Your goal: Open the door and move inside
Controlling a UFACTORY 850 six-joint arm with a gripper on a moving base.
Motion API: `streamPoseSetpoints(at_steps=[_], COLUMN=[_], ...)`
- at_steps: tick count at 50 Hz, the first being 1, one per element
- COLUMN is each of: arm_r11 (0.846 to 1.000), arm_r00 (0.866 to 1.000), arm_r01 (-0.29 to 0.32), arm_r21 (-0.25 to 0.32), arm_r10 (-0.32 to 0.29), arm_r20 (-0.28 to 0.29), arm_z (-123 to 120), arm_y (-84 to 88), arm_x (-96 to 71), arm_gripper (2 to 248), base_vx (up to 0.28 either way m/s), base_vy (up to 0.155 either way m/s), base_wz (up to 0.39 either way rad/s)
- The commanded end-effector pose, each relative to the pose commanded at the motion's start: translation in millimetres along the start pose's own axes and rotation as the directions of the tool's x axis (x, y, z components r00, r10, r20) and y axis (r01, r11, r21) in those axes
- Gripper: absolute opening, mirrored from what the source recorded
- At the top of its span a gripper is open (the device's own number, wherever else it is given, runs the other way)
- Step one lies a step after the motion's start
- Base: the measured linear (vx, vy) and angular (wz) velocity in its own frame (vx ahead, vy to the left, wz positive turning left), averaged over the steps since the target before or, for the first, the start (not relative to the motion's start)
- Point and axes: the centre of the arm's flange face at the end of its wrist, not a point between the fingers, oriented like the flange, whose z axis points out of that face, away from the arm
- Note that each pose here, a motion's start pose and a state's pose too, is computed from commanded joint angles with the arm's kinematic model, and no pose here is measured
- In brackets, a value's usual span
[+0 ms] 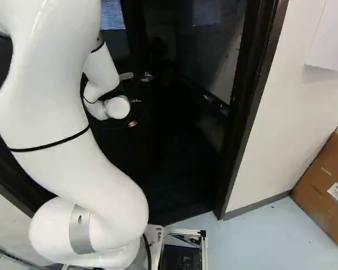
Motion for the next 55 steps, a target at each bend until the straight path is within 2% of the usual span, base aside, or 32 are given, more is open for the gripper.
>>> streamPoseSetpoints(at_steps=[29, 55], arm_r11=[0.998, 0.989], arm_r00=[0.999, 0.996], arm_r01=[0.028, 0.071], arm_r21=[0.061, 0.13], arm_r10=[-0.027, -0.065], arm_r20=[-0.025, -0.056], arm_z=[58, 102], arm_y=[-23.4, -52.4], arm_x=[14.4, 24.5], arm_gripper=[247, 247], base_vx=[0.0, 0.0], base_vy=[0.0, 0.0], base_wz=[0.0, 0.0])
